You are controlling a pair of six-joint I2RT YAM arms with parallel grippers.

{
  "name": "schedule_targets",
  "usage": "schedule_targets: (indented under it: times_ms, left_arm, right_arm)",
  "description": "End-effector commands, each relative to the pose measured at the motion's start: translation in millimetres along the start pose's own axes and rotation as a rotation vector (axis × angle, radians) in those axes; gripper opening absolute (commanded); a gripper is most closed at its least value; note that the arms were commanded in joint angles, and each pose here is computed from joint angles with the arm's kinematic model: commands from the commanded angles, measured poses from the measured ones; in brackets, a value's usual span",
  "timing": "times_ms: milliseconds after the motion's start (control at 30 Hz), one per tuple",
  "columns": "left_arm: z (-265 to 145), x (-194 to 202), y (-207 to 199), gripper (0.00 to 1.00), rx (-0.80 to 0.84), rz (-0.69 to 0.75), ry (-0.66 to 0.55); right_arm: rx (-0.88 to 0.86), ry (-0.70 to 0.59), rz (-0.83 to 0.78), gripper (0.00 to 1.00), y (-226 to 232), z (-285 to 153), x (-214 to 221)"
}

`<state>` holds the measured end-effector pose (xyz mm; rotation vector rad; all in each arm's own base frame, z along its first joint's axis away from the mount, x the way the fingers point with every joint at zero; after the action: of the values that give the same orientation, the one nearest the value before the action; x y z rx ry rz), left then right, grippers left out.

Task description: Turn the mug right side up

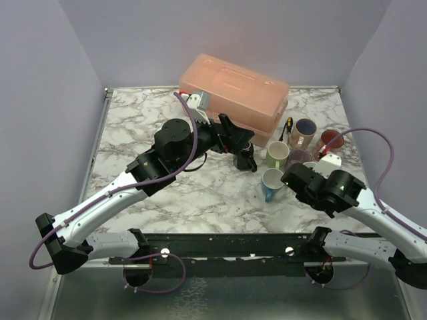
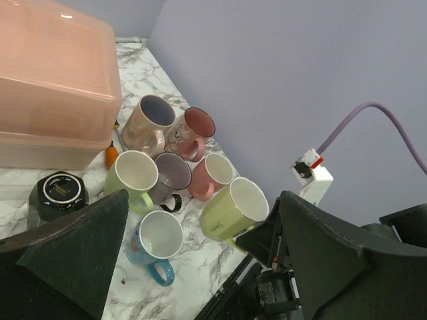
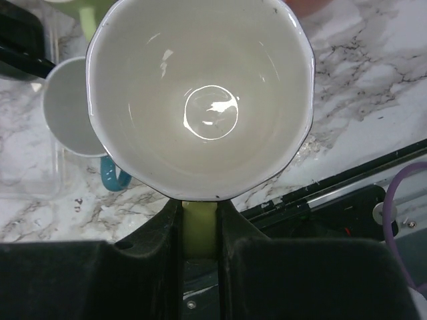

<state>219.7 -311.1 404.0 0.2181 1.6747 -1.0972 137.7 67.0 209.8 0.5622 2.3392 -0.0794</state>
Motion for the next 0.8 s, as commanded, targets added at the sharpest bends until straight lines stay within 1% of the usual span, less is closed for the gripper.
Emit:
schedule_targets:
  times_ms: [0,200,300,767]
  left_arm:
    - [2,11,11,0.95,-0.04,-0.021,0.021]
    - [-1,15,14,0.95,-0.046,-0.034,0.028]
    - [-2,18,16,0.95,-0.051,-0.037,0.035]
    - [1,28,26,0.95,-0.086,-0.025,0.066]
  right_arm:
    - [-0.011,-0.012,0.067,0.01,12,14,7]
    - [-0.001,0.043,0.043,0.01,19,40,38]
    - [0.003,0.051,0.041,0.01,20,50,47]
    - [0.042,0.071,0.051,0.01,13,80,70]
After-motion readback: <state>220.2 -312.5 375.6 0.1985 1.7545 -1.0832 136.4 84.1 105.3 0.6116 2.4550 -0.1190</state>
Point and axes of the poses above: each gripper's point midway between its finger pads, its own z axis out along the fingers, its own y axis along the line the jaws close on, x = y × z, the point moved 2 cm from there along -z, back along the fingers, and after that the axes turned 2 degrees about z, right-handed, at the moved point
